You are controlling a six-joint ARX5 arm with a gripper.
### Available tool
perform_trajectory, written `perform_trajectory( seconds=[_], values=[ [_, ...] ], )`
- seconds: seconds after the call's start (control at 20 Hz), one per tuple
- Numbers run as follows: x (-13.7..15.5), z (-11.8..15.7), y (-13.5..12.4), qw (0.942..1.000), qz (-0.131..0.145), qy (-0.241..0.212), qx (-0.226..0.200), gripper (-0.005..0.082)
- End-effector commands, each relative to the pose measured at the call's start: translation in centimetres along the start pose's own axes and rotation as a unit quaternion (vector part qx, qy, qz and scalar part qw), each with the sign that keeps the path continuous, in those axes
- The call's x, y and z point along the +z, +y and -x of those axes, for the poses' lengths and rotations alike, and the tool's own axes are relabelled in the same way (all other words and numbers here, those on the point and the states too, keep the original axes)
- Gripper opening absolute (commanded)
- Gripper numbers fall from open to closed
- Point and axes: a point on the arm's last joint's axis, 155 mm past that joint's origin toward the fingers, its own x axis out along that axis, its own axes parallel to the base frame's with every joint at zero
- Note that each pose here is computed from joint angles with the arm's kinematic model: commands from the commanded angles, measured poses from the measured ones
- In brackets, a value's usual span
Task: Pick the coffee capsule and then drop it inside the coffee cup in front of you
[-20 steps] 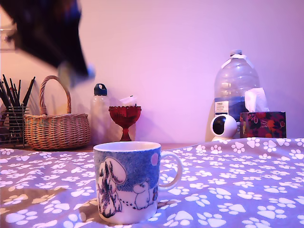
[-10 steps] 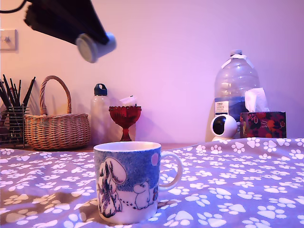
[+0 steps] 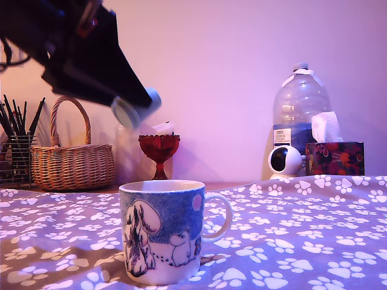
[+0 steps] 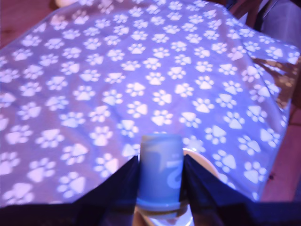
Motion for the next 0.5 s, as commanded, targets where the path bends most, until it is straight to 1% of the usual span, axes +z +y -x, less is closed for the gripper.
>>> perform_trajectory(
  seconds=[0.0, 0.15, 0.3, 0.45],
  values=[
    [-0.7, -0.3, -0.6, 0.9999, -0.008, -0.006, -0.007, 0.0196],
    [-1.3, -0.7, -1.2, 0.9997, -0.015, -0.013, -0.014, 0.0196],
    [-1.6, -0.9, -1.3, 0.9996, -0.016, -0.017, -0.016, 0.0196],
    [-2.4, -1.6, -1.3, 0.9998, -0.012, -0.002, -0.018, 0.0196]
  ],
)
